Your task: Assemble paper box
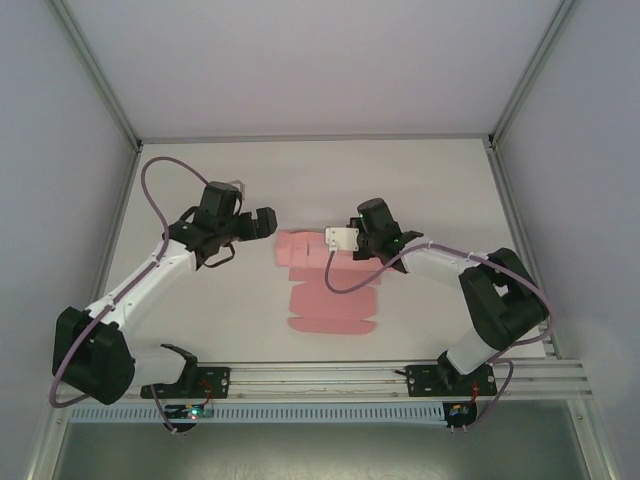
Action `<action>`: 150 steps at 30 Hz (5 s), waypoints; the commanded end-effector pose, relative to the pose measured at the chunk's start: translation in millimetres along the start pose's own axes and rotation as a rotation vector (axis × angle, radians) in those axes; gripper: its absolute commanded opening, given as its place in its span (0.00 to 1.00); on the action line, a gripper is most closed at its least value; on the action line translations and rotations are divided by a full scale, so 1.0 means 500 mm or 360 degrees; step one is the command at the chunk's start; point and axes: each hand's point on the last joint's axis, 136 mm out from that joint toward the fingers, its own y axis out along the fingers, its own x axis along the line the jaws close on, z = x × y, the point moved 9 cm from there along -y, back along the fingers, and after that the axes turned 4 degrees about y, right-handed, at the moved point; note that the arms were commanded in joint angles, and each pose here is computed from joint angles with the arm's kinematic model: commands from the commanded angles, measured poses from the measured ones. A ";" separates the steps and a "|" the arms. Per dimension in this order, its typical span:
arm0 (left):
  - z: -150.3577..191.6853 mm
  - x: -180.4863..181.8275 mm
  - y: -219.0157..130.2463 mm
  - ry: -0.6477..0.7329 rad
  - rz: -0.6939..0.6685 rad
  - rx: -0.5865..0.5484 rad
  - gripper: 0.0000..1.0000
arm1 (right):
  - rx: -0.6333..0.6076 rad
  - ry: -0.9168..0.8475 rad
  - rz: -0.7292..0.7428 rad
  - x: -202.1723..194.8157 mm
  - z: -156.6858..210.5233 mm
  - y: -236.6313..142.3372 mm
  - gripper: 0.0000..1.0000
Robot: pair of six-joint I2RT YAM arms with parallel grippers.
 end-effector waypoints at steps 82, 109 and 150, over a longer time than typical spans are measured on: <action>0.098 -0.002 0.025 0.0018 0.0996 -0.0052 0.94 | -0.0507 0.0440 -0.0054 -0.036 -0.015 -0.141 0.00; 0.116 -0.013 0.134 0.0017 0.1203 0.0022 0.37 | -0.0538 0.0754 -0.0121 -0.079 0.009 -0.146 0.00; 0.155 -0.275 0.171 0.1325 0.0113 0.0013 0.00 | -0.0351 0.0582 -0.0104 -0.022 -0.038 -0.140 0.00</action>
